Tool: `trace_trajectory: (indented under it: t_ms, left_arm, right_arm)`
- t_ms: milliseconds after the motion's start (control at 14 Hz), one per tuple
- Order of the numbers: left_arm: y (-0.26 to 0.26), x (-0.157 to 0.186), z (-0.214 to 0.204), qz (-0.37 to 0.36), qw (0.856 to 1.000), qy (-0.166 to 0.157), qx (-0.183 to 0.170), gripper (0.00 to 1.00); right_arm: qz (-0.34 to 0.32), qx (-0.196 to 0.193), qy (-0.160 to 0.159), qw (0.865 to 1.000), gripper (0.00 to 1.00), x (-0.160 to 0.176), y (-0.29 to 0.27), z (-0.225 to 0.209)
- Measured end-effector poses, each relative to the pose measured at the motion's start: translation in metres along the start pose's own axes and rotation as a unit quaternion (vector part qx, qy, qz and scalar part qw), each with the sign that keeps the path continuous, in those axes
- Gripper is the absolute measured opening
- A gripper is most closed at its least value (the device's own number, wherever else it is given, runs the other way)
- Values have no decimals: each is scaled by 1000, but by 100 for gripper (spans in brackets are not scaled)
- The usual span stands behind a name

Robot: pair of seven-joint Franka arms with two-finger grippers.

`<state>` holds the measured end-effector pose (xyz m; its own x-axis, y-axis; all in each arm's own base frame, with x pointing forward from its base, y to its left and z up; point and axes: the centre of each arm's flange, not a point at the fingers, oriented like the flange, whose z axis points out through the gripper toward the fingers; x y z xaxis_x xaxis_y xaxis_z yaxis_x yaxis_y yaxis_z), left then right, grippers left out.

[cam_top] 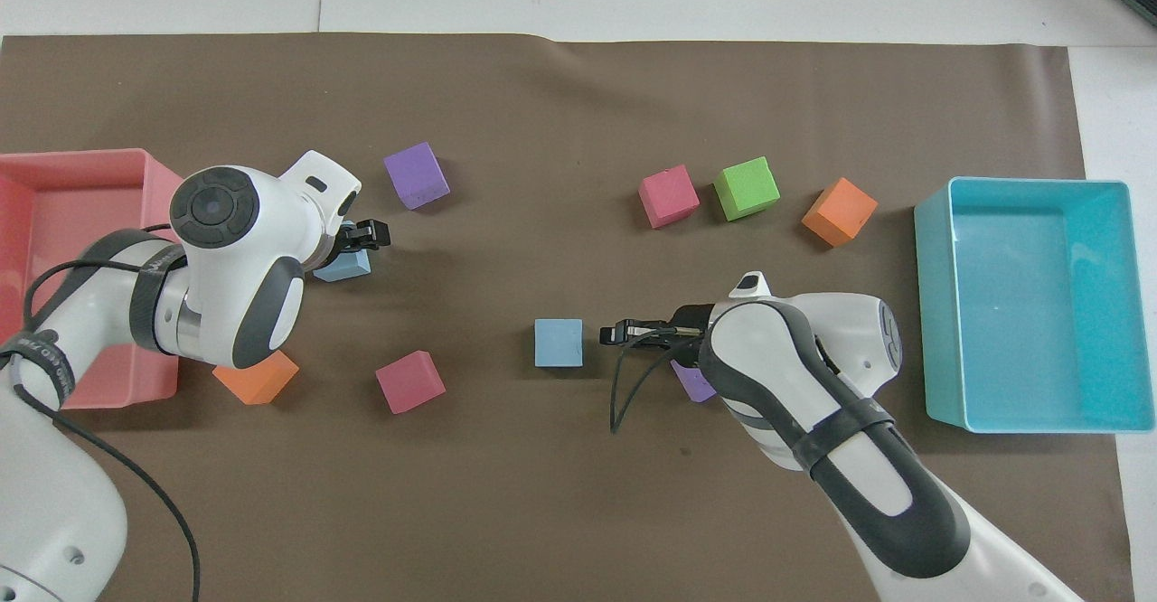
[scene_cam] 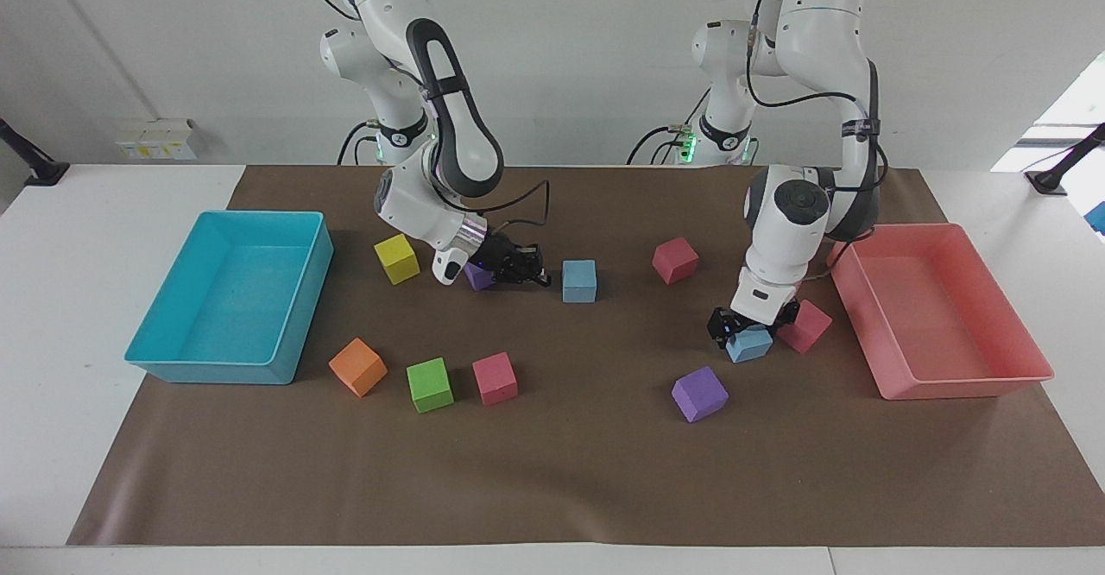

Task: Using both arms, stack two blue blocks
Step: 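Grasp the other blue cube with the left gripper while the right gripper waits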

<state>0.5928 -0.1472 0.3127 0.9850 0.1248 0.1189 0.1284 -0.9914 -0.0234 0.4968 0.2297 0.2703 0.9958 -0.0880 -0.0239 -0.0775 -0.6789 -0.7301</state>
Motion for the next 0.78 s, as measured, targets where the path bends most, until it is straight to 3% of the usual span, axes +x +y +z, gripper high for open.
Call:
trace_trajectory:
  t_ms: [499, 784]
  left_arm:
    - [1, 0, 0, 0, 1000, 0, 0, 82]
    - [1, 0, -1, 0, 1000, 0, 0, 63]
  right_arm:
    - [-8, -6, 1, 1000, 1, -5, -6, 7]
    - [-7, -6, 1, 1000, 1, -4, -6, 6]
